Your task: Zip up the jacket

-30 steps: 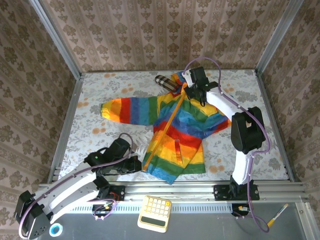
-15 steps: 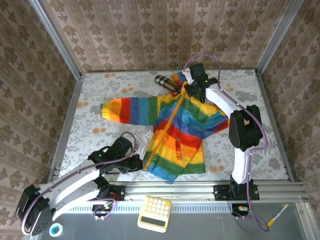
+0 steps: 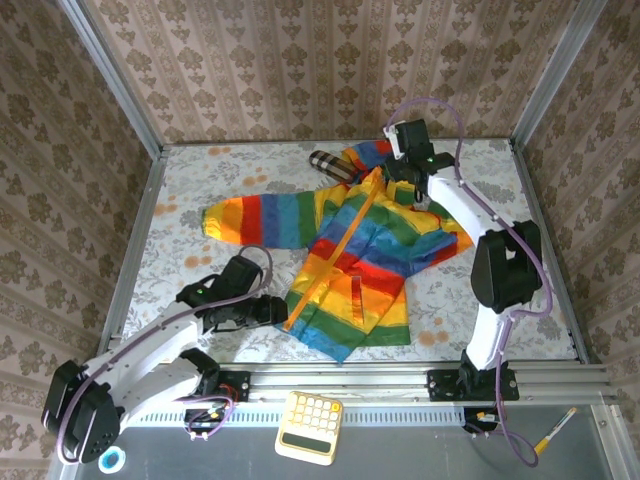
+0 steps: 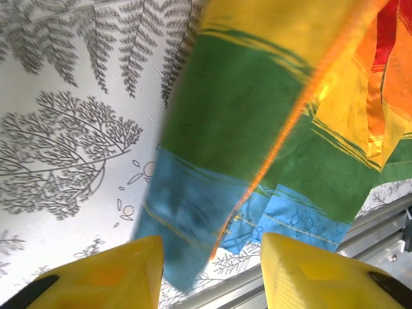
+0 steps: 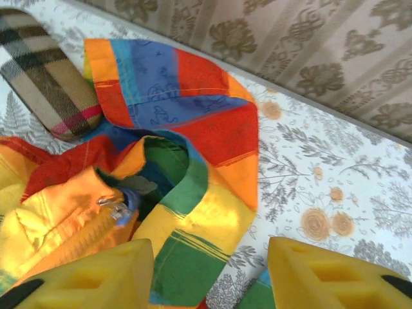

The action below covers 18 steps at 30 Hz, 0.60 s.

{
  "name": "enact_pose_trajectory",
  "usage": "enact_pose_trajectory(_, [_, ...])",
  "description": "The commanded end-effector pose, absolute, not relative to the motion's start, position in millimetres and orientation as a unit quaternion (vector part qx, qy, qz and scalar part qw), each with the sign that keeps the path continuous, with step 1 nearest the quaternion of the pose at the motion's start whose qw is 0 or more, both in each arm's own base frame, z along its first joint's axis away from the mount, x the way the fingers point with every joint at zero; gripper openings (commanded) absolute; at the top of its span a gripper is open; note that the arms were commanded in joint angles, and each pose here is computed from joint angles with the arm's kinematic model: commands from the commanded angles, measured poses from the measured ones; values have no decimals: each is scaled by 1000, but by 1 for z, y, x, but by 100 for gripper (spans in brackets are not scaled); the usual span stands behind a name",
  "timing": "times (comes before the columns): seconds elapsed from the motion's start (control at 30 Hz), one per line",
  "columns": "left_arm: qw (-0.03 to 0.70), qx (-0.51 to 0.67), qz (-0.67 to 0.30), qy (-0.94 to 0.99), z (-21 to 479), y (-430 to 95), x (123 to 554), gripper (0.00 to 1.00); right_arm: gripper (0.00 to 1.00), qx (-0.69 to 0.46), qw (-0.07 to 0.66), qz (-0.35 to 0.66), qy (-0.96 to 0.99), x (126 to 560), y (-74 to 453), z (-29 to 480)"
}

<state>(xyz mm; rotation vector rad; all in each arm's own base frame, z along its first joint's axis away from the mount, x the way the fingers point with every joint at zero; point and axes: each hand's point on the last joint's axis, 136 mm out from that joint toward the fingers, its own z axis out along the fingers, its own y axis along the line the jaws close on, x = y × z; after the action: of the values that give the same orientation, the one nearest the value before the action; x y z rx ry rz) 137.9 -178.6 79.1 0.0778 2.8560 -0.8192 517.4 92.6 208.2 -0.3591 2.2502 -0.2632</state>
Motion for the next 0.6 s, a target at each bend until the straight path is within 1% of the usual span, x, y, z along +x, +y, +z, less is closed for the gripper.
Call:
enact_pose_trajectory(0.0, [127, 40, -262, 956, 103, -169, 147, 47, 52, -116, 429, -102, 890, 502, 85, 231])
enact_pose_trajectory(0.3, [243, 39, -253, 936, 165, -143, 176, 53, 59, -83, 458, -76, 882, 452, 74, 253])
enact_pose_trajectory(0.4, [285, 37, -240, 927, 187, -132, 190, 58, 62, -65, 473, -72, 876, 431, 66, 257])
enact_pose_trajectory(0.47, [313, 33, -216, 924, 195, -119, 203, 63, 66, -50, 490, -69, 868, 415, 60, 264])
enact_pose_trajectory(0.57, [355, 20, -133, 925, 191, -88, 225, 75, 74, -44, 513, -65, 855, 394, 54, 268])
